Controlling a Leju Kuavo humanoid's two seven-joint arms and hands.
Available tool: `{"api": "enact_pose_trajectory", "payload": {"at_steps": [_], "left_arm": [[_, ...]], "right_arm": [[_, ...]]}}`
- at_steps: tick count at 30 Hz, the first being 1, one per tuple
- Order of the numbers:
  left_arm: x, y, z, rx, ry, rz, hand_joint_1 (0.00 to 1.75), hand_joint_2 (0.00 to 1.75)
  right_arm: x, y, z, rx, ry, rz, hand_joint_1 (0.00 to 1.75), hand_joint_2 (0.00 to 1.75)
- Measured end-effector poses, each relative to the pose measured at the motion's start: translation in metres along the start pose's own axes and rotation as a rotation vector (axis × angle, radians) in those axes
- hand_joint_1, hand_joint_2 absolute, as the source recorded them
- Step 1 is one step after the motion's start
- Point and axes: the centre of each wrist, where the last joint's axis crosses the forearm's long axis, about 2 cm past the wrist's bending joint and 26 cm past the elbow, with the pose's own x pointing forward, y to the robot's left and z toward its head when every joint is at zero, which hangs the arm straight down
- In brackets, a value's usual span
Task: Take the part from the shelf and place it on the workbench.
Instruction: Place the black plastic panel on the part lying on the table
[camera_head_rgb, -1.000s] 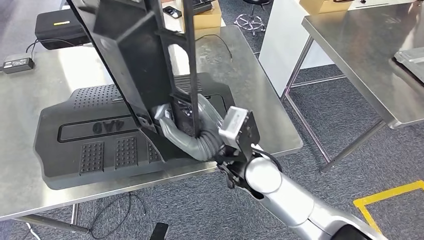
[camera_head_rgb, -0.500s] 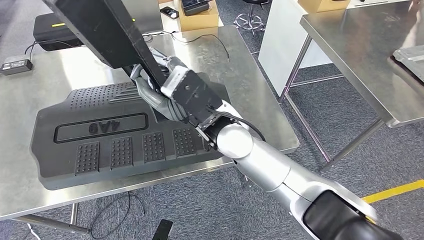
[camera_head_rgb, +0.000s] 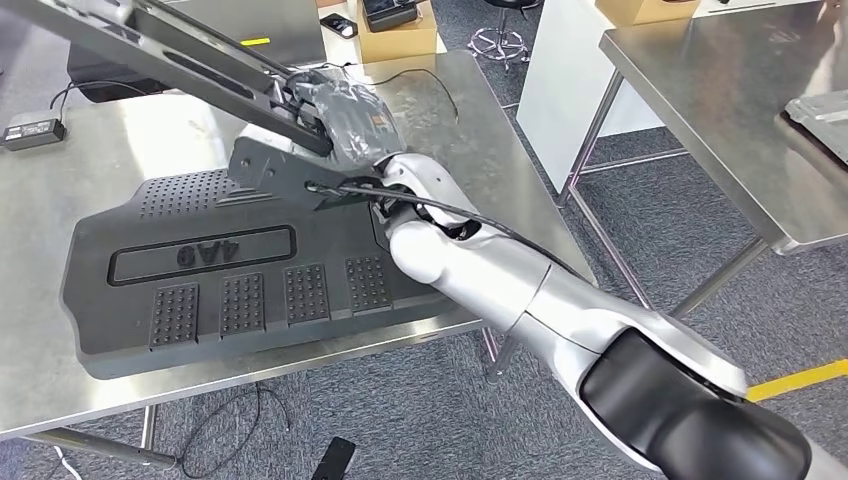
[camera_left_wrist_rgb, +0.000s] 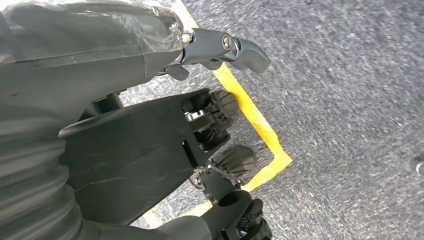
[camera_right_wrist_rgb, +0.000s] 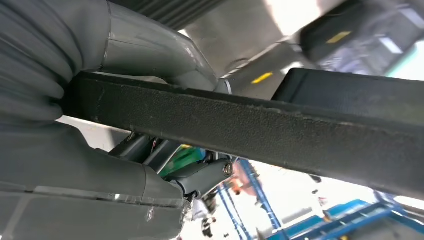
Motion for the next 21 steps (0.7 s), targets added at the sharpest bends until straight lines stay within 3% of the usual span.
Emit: {"api": "enact_pose_trajectory", "payload": {"at_steps": [21], "left_arm": [[0.004,-0.005,0.001,-0.054,-0.052,-0.051,0.00,1.75]], "right_arm": [[-0.025,0.050,0.011,0.228,0.128,0.290,1.75,1.75]]}}
